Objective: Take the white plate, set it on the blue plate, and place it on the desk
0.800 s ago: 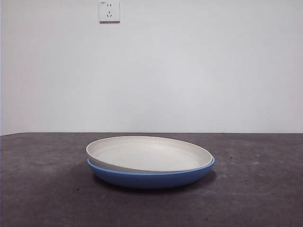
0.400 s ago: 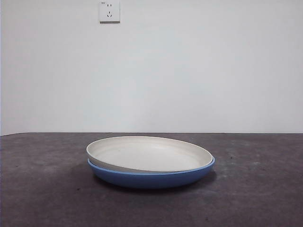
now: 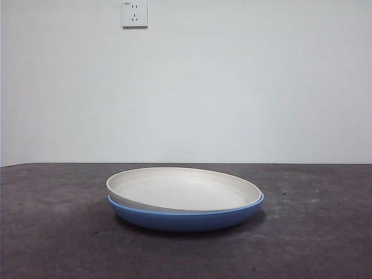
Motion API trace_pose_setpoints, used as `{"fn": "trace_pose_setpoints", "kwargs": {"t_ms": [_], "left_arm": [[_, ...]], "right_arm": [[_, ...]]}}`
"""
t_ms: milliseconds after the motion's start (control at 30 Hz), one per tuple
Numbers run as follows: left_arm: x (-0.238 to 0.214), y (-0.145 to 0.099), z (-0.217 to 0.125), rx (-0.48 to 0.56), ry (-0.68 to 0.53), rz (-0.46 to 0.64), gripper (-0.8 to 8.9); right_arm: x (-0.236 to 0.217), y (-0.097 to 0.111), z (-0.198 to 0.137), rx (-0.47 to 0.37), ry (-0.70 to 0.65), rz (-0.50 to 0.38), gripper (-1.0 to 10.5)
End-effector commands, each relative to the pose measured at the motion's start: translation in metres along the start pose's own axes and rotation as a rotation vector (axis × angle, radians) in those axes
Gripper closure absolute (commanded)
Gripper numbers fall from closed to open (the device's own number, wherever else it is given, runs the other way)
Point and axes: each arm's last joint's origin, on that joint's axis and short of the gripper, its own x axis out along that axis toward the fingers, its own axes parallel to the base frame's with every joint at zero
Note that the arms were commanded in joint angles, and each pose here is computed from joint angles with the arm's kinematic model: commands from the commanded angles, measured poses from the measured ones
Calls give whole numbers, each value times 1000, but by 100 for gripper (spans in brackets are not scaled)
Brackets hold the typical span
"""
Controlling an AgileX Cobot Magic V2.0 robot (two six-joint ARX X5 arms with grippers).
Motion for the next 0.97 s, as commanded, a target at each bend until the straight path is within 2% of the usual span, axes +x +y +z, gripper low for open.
{"fn": "trace_pose_setpoints", "kwargs": {"t_ms": [33, 133, 167, 233, 333, 500, 633, 767, 967], "left_arm": [[2, 1, -7, 16, 25, 6, 787], [2, 1, -7, 16, 25, 6, 787], [2, 1, -7, 16, 25, 6, 787], [2, 1, -7, 16, 25, 6, 787], [2, 1, -7, 16, 25, 6, 787], [2, 1, -7, 16, 25, 6, 787], [2, 1, -7, 16, 25, 6, 787], [2, 1, -7, 16, 25, 6, 787], [2, 1, -7, 16, 25, 6, 787]], "right_arm": [[-3, 2, 3, -19, -17, 7, 939], [-3, 1, 3, -10, -23, -5, 938], [-3, 1, 3, -30, -31, -18, 938], [-1, -2, 4, -146, -93, -73, 938], [11, -10, 3, -235, -226, -146, 938], [66, -48, -17, -300, -479, -293, 938], [110, -80, -51, -348, -676, -377, 938], [142, -102, -85, -347, -715, -425, 938], [164, -118, -110, -231, -681, -518, 938]]}}
